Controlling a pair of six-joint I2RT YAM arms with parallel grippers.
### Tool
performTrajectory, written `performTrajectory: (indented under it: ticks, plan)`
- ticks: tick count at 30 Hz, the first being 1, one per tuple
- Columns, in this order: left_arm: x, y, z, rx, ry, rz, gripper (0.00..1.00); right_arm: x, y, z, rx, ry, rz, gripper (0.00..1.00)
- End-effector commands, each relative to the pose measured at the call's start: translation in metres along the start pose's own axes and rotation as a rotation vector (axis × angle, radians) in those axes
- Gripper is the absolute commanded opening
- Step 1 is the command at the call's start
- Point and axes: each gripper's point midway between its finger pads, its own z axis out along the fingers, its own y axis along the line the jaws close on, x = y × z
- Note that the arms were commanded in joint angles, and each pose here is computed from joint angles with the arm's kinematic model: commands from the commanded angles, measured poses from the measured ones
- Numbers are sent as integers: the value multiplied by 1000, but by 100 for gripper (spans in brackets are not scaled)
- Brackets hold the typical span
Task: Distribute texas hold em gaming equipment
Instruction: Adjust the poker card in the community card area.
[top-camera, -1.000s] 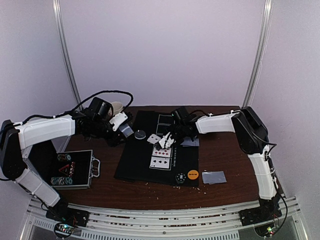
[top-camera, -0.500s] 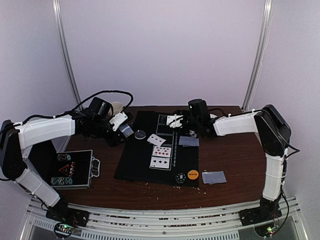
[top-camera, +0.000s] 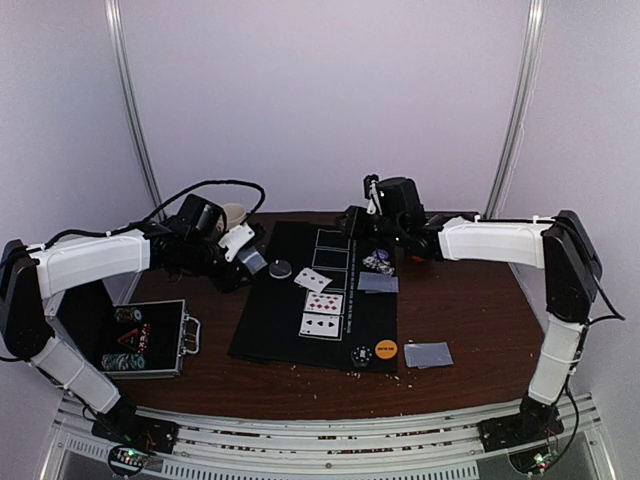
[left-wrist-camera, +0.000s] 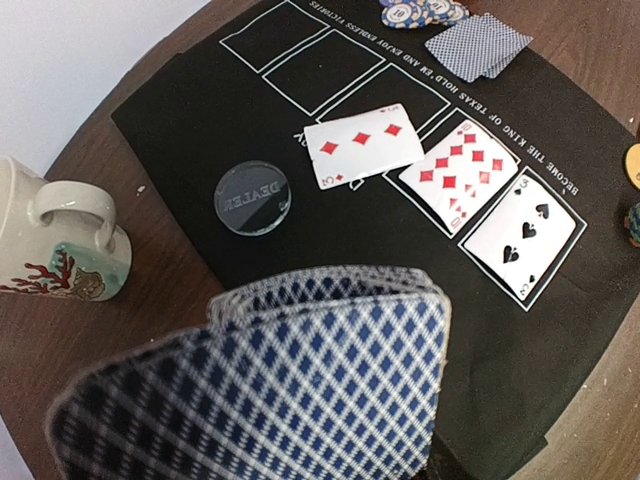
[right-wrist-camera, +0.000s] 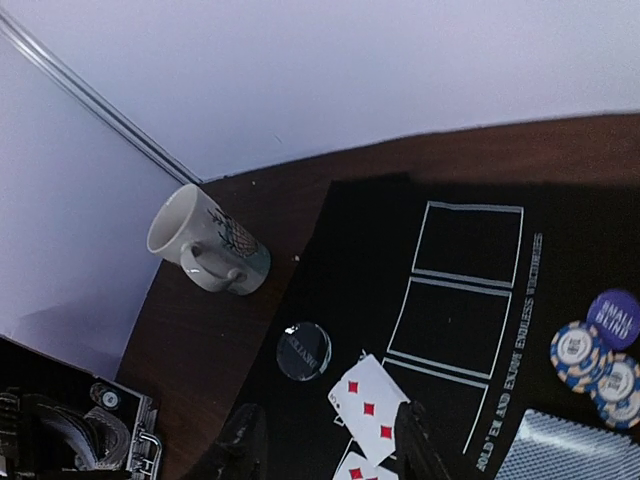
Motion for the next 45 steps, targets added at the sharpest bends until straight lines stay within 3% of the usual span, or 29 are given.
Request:
performTrajectory:
  ticks: [1,9,20,37,45]
  plan:
    - [-27,12,-13,-45,-95,-16,42,66,-27,19,74,186,346,46]
    - [-25,15,-15,-67,-91,-17,43,121,-39,54,89,340,463,48]
    - [-23,17,-16,-76,-79,-16,43,161,-53,84,99,430,511,38]
    - [-24,13,-13,-49,-78,-12,43,180,-62,94,-29,414,818,32]
    - [-23,13,-13,-50,-77,-7,43,179,-59,105,-52,412,861,27]
